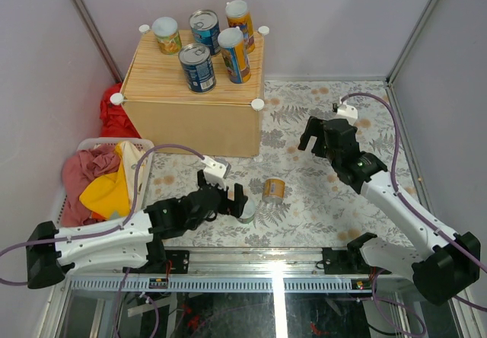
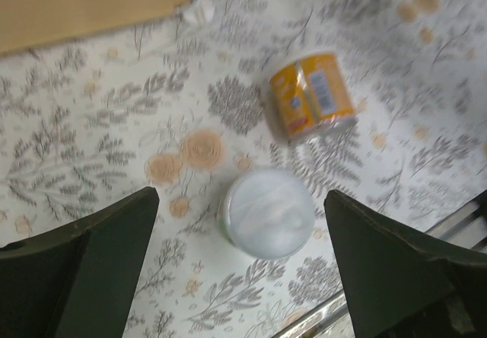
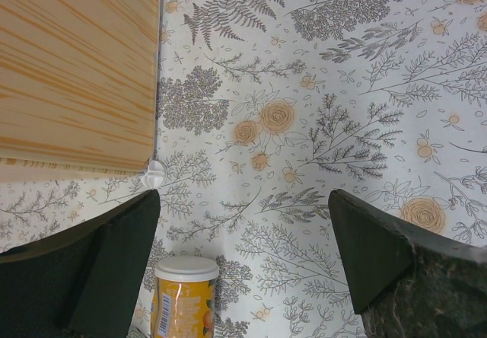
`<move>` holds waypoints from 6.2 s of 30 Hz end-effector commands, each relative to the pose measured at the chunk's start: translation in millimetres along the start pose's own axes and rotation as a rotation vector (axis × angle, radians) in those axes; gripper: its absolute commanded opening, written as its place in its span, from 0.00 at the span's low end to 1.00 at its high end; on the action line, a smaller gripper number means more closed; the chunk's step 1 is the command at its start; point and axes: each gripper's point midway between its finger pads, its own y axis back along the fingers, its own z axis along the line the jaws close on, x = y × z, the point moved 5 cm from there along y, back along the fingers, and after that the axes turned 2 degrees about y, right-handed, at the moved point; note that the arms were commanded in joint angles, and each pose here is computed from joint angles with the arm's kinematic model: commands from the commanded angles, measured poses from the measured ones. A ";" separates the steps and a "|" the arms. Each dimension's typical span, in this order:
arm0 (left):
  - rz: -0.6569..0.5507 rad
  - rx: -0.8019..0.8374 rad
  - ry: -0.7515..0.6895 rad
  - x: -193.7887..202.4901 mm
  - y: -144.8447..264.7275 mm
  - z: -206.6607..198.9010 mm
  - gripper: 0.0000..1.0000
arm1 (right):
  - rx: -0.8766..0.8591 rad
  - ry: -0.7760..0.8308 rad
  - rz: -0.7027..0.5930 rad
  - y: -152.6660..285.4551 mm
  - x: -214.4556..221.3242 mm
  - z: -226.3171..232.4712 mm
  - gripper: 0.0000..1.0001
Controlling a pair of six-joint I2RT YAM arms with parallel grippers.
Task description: Place and organize the canned foods onto the counter
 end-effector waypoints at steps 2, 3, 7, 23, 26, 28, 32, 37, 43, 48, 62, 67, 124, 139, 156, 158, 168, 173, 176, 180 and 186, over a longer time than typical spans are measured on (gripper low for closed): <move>0.040 0.047 0.056 29.9 -6.0 -5.1 0.91 | -0.039 -0.048 -0.057 10.7 -25.4 9.9 0.99; 0.049 0.058 0.050 34.3 -6.4 -6.2 0.91 | -0.041 -0.048 -0.056 10.9 -25.2 10.3 1.00; 0.094 0.074 0.030 49.3 -8.4 -8.7 0.92 | -0.047 -0.050 -0.048 11.1 -23.9 11.0 0.99; 0.108 -0.041 -0.086 84.8 -22.0 -15.5 1.00 | -0.057 -0.054 -0.026 7.1 -14.1 10.5 0.99; 0.080 -0.116 -0.123 87.4 -27.0 -15.4 1.00 | -0.062 -0.056 -0.022 7.1 -11.8 10.3 0.99; 0.065 -0.148 -0.145 90.0 -30.4 -17.2 1.00 | -0.067 -0.058 -0.021 7.2 -10.7 10.3 0.99; 0.040 -0.172 -0.154 92.1 -34.3 -21.7 1.00 | -0.074 -0.059 -0.017 7.4 -8.2 10.5 1.00; 0.025 -0.155 -0.120 93.4 -35.0 -25.3 1.00 | -0.079 -0.061 -0.014 6.9 -5.7 10.3 1.00; -0.004 -0.124 -0.072 90.3 -30.4 -25.9 0.99 | -0.089 -0.063 -0.005 4.8 -2.7 11.7 1.00; -0.020 -0.108 -0.053 89.2 -28.1 -24.2 0.96 | -0.094 -0.066 -0.001 3.3 -1.9 12.9 0.99; -0.033 -0.122 -0.048 99.5 -40.3 -27.0 0.72 | -0.099 -0.068 -0.007 7.4 -4.5 12.8 1.00; -0.056 -0.118 -0.040 92.2 -37.1 -27.4 0.44 | -0.102 -0.070 -0.004 8.1 -3.4 12.6 0.99; -0.971 -0.525 0.030 -464.5 101.8 46.4 0.00 | -0.174 -0.088 0.012 6.1 3.0 21.3 1.00; -0.729 -0.738 0.310 -424.9 60.6 221.7 0.00 | -0.191 -0.096 0.024 0.7 9.3 23.5 1.00; -0.559 -0.746 0.317 -352.1 3.7 254.5 0.00 | -0.187 -0.092 0.039 -7.3 11.3 26.4 1.00; -0.562 -0.737 0.310 -350.3 2.2 254.0 0.00 | -0.187 -0.091 0.040 -8.2 10.4 27.2 1.00; -0.553 -0.691 0.251 -352.4 -7.3 253.3 0.00 | -0.191 -0.086 0.045 -12.1 7.9 31.1 1.00; -0.542 -0.672 0.200 -351.8 -14.0 252.4 0.00 | -0.189 -0.083 0.048 -13.8 7.4 31.8 1.00; -0.532 -0.681 0.166 -350.9 -17.9 252.2 0.00 | -0.189 -0.082 0.049 -15.1 6.7 32.6 1.00; -0.520 -0.692 0.103 -350.1 -26.2 248.2 0.00 | -0.194 -0.081 0.057 -16.8 8.0 34.1 1.00; -0.507 -0.703 0.056 -349.1 -40.4 242.1 0.04 | -0.196 -0.074 0.067 -16.8 10.7 33.4 1.00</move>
